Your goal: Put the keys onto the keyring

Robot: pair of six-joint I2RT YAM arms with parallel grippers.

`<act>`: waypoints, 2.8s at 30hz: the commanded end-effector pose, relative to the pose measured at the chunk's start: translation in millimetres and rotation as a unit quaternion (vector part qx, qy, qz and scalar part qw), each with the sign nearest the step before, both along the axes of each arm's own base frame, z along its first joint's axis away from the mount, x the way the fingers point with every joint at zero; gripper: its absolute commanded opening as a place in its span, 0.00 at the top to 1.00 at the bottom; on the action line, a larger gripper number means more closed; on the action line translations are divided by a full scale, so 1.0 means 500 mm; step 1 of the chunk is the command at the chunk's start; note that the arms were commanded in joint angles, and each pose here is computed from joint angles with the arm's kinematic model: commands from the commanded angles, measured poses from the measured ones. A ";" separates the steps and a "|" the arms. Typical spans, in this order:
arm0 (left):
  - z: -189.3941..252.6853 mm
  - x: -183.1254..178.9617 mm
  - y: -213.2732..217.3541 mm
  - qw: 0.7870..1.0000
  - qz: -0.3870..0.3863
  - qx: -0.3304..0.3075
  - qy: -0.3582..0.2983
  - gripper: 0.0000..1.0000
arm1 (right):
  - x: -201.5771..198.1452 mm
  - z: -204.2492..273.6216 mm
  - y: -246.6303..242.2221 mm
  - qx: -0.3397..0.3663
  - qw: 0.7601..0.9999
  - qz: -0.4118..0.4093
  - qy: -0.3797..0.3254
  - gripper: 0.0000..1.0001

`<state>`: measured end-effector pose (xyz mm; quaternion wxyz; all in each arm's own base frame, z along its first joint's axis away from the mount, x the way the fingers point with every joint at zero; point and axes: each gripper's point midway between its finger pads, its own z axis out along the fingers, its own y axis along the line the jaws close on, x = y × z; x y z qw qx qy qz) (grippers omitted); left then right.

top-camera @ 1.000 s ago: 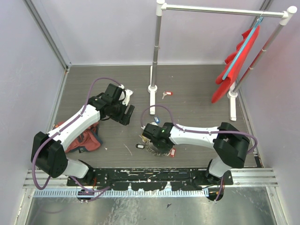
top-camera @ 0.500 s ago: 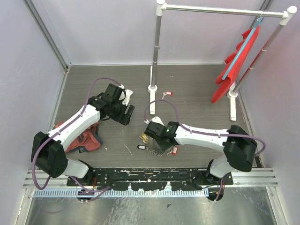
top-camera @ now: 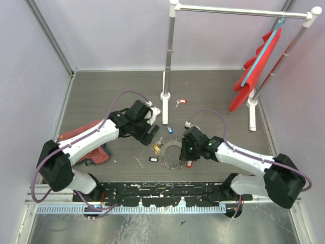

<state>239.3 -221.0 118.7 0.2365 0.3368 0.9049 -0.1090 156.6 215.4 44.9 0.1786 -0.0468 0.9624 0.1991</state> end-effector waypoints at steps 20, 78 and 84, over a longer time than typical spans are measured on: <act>-0.050 -0.235 -0.300 0.966 -0.177 -0.184 0.052 0.46 | 0.025 0.049 -0.076 0.152 0.981 -0.121 -0.021 0.70; -0.167 -0.242 -0.302 0.985 -0.152 -0.064 0.042 0.79 | 0.019 0.047 -0.089 0.156 0.981 -0.116 -0.024 0.69; -0.161 -0.240 -0.299 0.985 -0.154 -0.062 0.037 0.95 | 0.020 0.048 -0.091 0.155 0.981 -0.117 -0.028 0.69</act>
